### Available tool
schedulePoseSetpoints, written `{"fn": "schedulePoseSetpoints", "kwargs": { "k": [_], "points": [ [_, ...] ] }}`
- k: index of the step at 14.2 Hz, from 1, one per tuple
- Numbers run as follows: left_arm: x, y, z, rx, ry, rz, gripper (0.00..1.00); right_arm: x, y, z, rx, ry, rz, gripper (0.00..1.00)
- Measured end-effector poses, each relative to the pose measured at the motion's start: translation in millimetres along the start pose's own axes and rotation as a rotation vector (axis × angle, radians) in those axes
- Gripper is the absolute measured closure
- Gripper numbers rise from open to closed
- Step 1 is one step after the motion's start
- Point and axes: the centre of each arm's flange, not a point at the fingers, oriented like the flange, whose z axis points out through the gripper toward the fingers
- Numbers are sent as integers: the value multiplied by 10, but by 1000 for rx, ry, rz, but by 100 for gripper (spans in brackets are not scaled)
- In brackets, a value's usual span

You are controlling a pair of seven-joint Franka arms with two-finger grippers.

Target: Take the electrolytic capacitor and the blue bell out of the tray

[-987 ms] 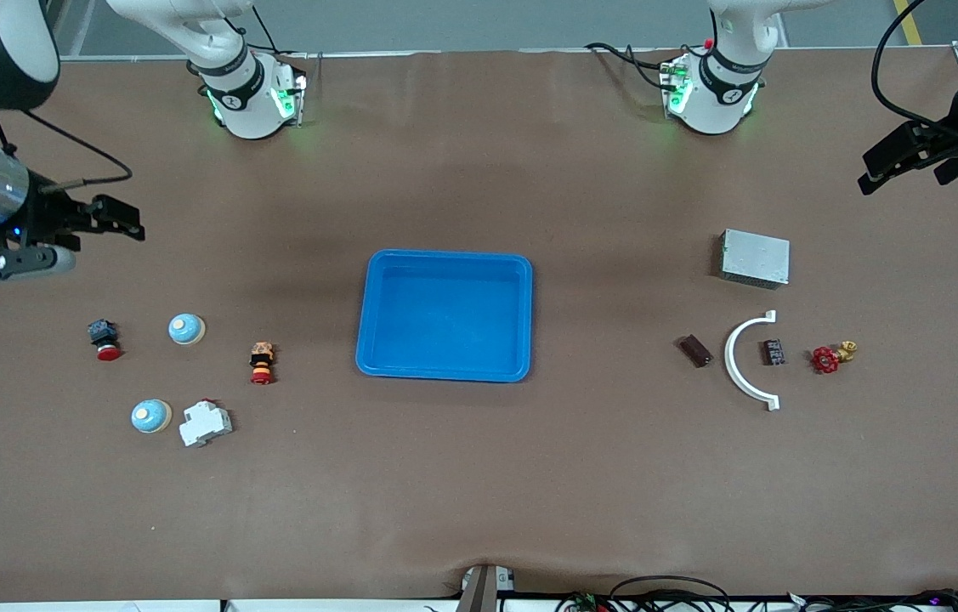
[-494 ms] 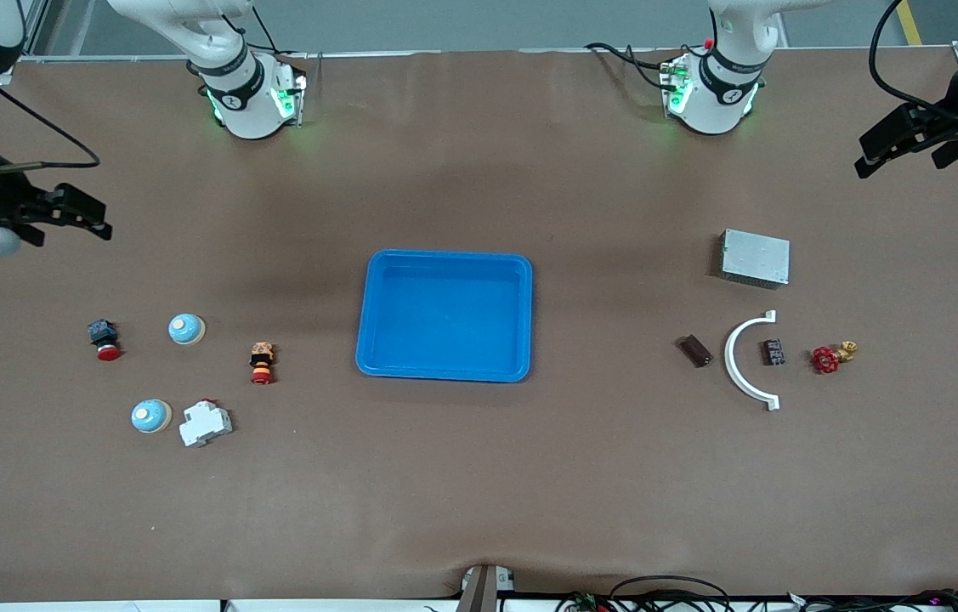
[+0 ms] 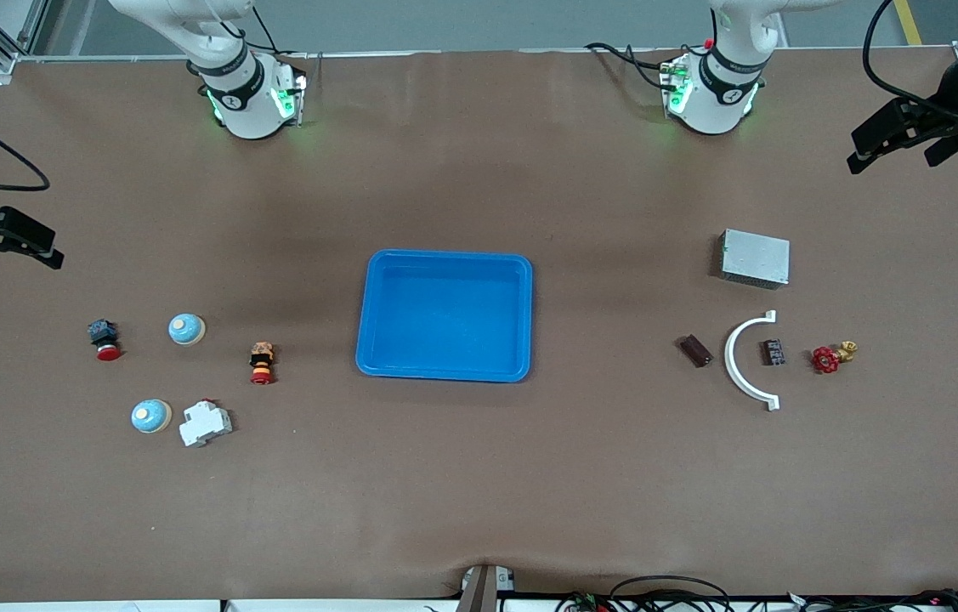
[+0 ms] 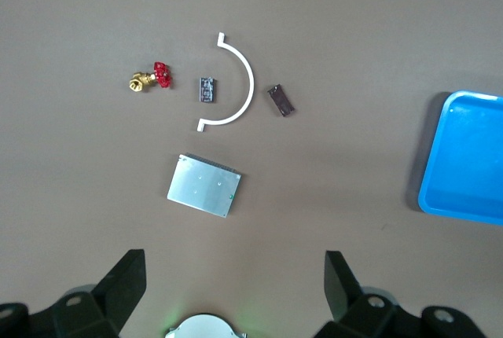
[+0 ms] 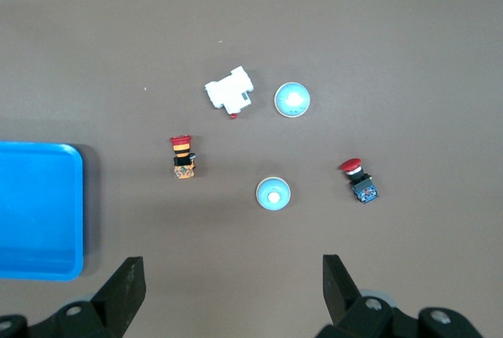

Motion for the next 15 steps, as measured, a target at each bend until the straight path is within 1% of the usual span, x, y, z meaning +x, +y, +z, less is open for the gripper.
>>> {"fn": "schedulePoseSetpoints", "kwargs": {
  "k": [2, 3, 4, 8, 12, 15],
  "points": [
    [17, 12, -11, 18, 22, 10, 0, 1, -2, 15, 1, -6, 125, 0],
    [20, 47, -15, 31, 33, 19, 0, 5, -18, 22, 1, -7, 157, 0],
    [20, 81, -16, 39, 40, 27, 0, 6, -36, 25, 1, -7, 160, 0],
    [47, 49, -17, 40, 49, 21, 0, 10, -65, 12, 2, -4, 82, 0],
    [107, 46, -9, 38, 55, 19, 0, 8, -87, 9, 2, -6, 71, 0],
    [132, 93, 33, 39, 46, 27, 0, -39, -137, 13, 2, -42, 95, 0]
  ]
}}
